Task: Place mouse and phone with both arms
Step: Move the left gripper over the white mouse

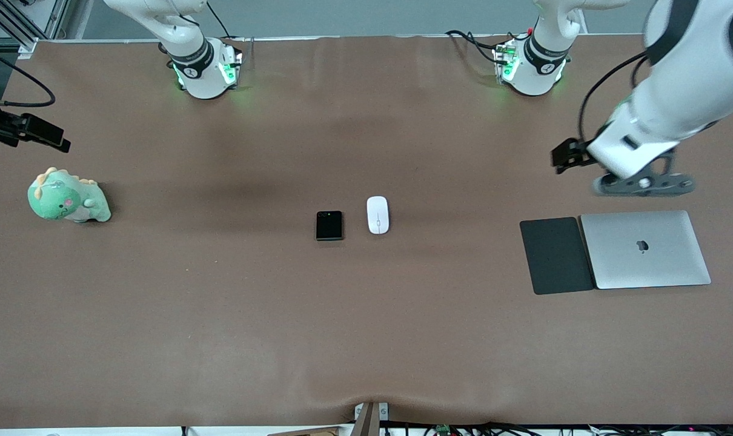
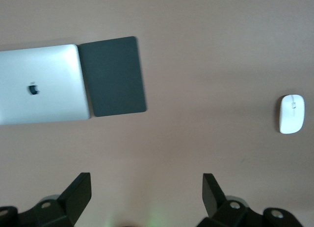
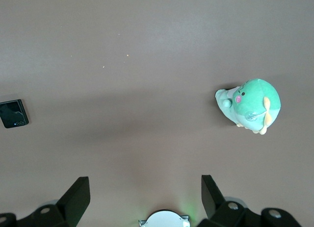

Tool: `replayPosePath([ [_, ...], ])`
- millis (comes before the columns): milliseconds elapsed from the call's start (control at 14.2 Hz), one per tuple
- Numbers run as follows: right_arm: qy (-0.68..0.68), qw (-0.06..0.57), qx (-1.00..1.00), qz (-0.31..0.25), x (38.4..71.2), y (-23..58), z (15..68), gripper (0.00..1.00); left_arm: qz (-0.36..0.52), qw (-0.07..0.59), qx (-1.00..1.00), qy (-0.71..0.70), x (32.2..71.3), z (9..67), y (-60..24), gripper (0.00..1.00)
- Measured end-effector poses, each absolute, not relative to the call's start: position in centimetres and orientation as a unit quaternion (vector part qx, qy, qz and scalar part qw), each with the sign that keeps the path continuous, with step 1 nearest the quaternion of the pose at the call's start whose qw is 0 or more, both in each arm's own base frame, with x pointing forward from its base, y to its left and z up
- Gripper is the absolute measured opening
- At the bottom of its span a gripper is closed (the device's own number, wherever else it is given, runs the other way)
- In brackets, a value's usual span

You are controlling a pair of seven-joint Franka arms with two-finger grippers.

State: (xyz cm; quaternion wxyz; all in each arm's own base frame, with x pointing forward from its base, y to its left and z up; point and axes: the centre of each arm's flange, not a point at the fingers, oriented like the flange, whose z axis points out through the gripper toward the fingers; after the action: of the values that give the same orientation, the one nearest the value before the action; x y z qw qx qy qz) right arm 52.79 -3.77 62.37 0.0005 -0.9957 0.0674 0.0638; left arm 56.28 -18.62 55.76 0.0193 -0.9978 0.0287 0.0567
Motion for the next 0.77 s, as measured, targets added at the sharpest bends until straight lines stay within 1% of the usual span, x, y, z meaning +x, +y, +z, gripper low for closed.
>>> replayPosePath([
  [352, 0.068, 0.001, -0.996, 0.064, 52.8, -3.8, 62.3, 1.0, 0.051, 0.006, -0.998, 0.032, 55.9, 46.6, -32.3, 1.0],
  [563, 0.068, 0.001, -0.996, 0.064, 52.8, -3.8, 62.3, 1.0, 0.048, -0.005, -0.999, 0.003, 54.3, 40.2, -39.8, 1.0],
  [775, 0.068, 0.001, -0.996, 0.064, 52.8, -3.8, 62.3, 1.0, 0.038, -0.005, -0.999, -0.035, 52.4, 33.5, -45.2, 1.0],
])
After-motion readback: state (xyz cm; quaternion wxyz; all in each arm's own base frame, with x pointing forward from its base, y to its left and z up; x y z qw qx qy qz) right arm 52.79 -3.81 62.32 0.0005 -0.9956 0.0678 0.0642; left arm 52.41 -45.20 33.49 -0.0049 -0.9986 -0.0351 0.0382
